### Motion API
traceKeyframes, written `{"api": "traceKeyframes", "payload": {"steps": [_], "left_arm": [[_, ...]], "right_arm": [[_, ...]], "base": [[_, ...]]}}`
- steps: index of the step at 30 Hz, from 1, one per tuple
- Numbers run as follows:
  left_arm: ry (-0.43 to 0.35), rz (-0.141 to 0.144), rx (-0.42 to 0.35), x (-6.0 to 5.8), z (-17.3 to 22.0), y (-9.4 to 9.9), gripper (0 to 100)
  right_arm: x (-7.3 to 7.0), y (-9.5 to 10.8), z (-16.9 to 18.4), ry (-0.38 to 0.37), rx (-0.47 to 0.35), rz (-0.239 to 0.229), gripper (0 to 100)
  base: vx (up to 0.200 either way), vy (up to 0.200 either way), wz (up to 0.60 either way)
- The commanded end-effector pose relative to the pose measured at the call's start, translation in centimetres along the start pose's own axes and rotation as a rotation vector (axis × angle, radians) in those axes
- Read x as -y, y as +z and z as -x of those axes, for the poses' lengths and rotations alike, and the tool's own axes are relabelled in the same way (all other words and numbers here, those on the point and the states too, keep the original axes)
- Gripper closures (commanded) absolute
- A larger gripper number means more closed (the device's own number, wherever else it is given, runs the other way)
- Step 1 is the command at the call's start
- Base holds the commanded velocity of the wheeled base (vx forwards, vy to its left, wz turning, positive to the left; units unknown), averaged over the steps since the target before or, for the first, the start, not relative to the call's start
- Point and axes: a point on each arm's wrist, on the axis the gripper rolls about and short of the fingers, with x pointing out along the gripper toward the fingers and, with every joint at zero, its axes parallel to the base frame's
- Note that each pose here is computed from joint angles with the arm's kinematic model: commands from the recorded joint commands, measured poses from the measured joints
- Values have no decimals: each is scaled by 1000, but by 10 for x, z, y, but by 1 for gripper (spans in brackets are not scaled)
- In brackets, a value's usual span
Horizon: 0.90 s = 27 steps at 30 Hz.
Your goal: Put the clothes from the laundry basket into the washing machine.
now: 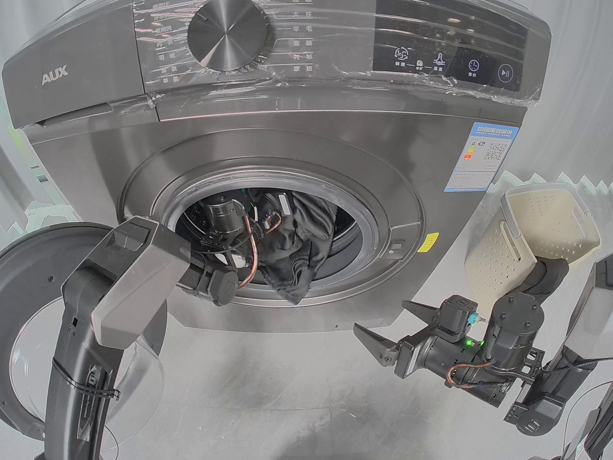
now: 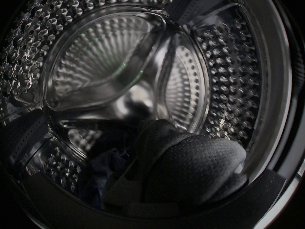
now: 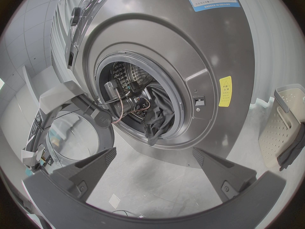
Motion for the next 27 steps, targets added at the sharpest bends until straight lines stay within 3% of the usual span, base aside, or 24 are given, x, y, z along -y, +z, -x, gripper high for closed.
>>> {"api": "traceKeyframes", "payload": {"steps": [1,4,8,9,10,11,12,13,14,15,19,24,27], "left_arm": [[107,-2,53,-24,-25,-12,100],[117,-4,65,-28,-27,-8,100],[123,23,33,-28,-23,-13,100],[123,23,33,-28,-23,-13,0],[121,64,-7,-23,-18,-15,0],[123,76,-22,-22,-16,-12,0],[108,120,-209,-11,15,3,0],[108,120,-209,-11,15,3,0],[72,136,-278,-3,25,8,0],[56,141,-302,-1,29,10,0],[26,142,-341,6,37,14,0],[-5,131,-416,19,47,2,0],[-25,80,-473,24,51,-19,0]], "right_arm": [[0,-2,-1,0,-5,1,0],[-1,-2,-1,1,-7,1,0],[0,-2,-1,0,-7,1,0],[0,-2,-1,0,-7,1,0],[0,-2,-1,0,-7,1,0],[0,-2,-1,0,-7,1,0],[-1,-1,-1,2,-4,1,0],[-1,-1,-1,2,-4,1,0],[0,-1,-1,0,-4,1,0],[-1,-1,-1,2,-2,2,0],[-2,-1,-1,7,-3,2,0],[-5,-2,-1,14,-5,3,0],[-5,-2,-1,14,-5,3,0]], "base": [[0,0,0],[0,0,0],[0,0,0],[0,0,0],[0,0,0],[0,0,0],[0,0,0],[0,0,0],[0,0,0],[0,0,0],[0,0,0],[0,0,0],[0,0,0]]}}
